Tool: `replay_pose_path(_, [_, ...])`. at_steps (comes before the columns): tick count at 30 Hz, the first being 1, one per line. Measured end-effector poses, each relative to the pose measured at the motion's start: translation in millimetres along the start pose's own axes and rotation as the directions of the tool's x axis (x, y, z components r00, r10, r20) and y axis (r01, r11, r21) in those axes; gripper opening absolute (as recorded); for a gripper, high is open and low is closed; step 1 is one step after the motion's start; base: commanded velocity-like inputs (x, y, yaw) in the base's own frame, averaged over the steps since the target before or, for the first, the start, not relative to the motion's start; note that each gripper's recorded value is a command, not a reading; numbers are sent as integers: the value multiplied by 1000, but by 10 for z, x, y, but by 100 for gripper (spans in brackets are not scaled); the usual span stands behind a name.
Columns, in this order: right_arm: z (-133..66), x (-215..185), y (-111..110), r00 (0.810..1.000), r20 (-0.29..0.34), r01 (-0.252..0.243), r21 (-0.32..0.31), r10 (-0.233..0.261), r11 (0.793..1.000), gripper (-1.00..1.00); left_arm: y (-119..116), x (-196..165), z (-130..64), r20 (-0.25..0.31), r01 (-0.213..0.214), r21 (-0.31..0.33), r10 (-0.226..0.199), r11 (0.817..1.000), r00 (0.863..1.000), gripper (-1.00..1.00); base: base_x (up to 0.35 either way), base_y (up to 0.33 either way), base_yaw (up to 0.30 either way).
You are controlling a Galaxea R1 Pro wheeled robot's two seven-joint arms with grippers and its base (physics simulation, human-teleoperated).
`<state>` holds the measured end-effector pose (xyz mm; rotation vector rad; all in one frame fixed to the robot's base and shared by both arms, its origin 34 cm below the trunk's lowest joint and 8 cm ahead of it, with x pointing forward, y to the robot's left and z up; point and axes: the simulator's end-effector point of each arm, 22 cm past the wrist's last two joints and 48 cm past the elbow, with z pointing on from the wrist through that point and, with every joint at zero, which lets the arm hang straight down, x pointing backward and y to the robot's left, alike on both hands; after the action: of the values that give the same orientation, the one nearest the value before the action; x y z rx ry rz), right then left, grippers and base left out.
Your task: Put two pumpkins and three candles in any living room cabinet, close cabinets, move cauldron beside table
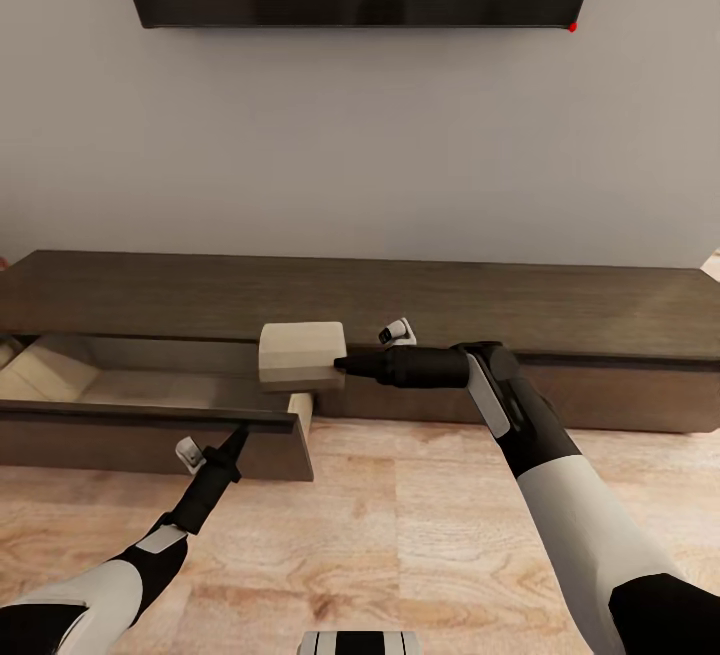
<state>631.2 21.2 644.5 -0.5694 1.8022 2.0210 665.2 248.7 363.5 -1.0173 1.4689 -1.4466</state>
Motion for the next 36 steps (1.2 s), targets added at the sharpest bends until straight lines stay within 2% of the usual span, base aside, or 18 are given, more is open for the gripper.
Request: replay_pose_path(36, [0, 0, 0, 1000, 0, 0, 0, 0, 1000, -100, 0, -5, -4, 2, 1, 1, -1, 1000, 1000, -100, -26, 0, 0])
